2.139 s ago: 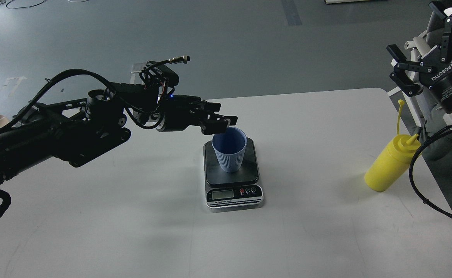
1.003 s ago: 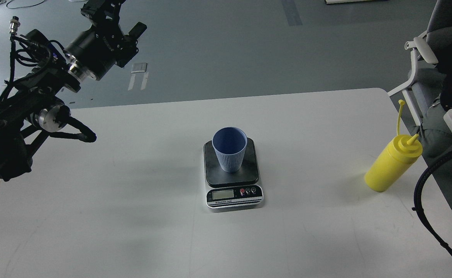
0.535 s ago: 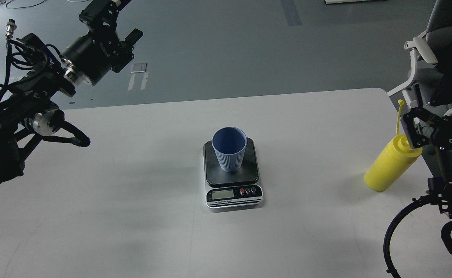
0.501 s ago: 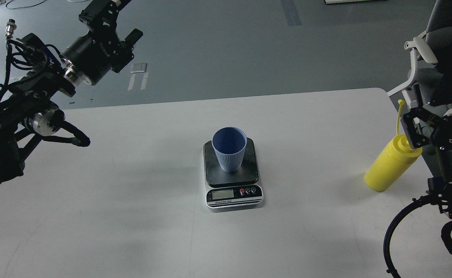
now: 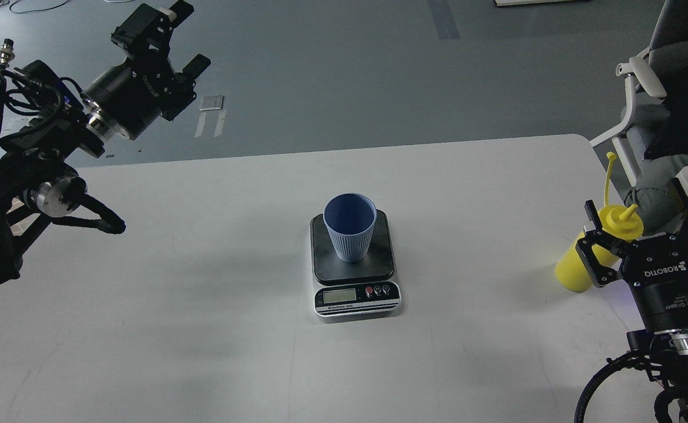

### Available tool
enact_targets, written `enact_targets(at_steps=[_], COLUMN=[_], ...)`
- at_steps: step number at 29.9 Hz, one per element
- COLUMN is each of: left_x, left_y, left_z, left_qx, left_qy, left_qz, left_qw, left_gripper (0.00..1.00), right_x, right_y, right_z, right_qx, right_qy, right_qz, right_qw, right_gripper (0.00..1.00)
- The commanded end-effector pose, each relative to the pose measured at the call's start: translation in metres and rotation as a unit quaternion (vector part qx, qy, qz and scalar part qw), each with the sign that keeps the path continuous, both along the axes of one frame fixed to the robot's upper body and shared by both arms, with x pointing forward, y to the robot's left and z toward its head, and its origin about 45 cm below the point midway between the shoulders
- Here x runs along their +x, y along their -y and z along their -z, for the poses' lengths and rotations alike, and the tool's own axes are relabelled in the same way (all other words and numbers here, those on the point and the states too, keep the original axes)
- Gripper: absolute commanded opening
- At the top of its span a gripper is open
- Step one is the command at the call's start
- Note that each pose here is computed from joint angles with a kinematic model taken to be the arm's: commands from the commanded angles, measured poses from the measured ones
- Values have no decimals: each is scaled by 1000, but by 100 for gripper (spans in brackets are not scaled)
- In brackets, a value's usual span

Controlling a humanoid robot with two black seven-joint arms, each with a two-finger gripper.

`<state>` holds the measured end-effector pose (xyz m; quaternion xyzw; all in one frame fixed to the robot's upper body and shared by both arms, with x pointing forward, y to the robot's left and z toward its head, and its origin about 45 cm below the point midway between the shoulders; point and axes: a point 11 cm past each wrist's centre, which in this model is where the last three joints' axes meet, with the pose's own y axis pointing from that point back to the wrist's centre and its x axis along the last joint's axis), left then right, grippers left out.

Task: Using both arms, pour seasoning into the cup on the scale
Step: 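Move the right gripper to the yellow bottle and grasp it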

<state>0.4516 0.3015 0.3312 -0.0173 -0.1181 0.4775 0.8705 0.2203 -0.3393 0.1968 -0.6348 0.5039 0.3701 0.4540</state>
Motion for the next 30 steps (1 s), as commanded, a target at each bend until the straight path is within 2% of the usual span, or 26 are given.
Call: enact_targets(at_steps=[1,11,30], left_x=[-1,-5,-12], left_y=[-3,-6,1], left_z=[0,12,11], left_qx=[2,2,1], left_qy=[-1,-13,-13], left_qz=[-2,-5,13], left_qw=[1000,1000,1000], left_gripper=[98,98,98], right_x=[-6,-10,-27], right_y=[6,10,20], right_z=[10,18,76], right_qx=[2,8,17], right_qy=[-16,-27,-115], right_qz=[12,27,46], right_qw=[1000,999,992], right_gripper=[100,100,100])
